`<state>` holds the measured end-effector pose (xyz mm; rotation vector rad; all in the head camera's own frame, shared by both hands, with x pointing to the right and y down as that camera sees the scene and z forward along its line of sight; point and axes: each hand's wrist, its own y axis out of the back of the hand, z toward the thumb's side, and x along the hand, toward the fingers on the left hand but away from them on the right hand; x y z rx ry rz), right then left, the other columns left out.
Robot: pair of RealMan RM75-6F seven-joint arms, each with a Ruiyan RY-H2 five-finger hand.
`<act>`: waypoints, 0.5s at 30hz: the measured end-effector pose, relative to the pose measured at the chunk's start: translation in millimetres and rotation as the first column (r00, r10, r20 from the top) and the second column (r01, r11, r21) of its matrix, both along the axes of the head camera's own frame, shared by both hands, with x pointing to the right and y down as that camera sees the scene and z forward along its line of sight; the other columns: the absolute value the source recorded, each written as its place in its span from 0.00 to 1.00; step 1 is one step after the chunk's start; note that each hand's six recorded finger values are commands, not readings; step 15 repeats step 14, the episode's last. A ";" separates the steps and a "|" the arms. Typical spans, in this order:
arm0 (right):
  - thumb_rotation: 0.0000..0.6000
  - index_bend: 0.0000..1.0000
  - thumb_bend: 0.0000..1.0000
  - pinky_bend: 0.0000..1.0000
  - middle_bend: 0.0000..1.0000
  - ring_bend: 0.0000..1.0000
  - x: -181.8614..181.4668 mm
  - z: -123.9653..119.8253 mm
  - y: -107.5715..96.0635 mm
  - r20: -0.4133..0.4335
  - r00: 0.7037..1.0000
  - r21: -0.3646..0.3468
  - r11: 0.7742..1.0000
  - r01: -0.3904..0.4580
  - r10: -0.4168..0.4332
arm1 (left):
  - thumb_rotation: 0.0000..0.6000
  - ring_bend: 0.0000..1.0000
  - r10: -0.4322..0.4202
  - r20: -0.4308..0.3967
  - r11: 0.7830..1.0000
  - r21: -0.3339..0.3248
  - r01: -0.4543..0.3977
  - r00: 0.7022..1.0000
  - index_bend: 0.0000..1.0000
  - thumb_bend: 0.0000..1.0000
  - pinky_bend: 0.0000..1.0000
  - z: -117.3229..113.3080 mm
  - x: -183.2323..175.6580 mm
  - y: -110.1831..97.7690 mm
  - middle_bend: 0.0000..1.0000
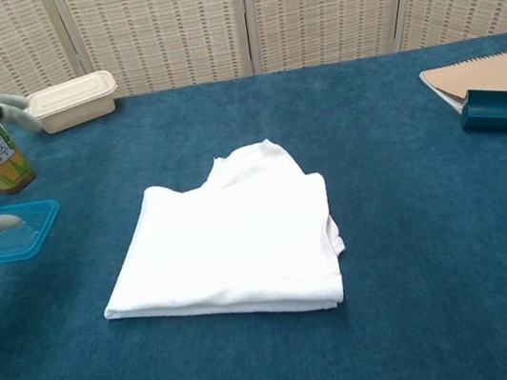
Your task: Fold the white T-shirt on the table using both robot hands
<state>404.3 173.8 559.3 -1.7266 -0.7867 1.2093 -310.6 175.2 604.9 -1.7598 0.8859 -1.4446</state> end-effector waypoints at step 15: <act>1.00 0.23 0.26 0.19 0.19 0.11 -1.3 7.5 14.7 0.022 1.000 -0.038 0.999 -0.016 0.017 | 1.00 0.02 -0.215 0.074 0.970 0.129 0.204 0.974 0.20 0.18 0.00 -36.5 -86.1 59.0 0.03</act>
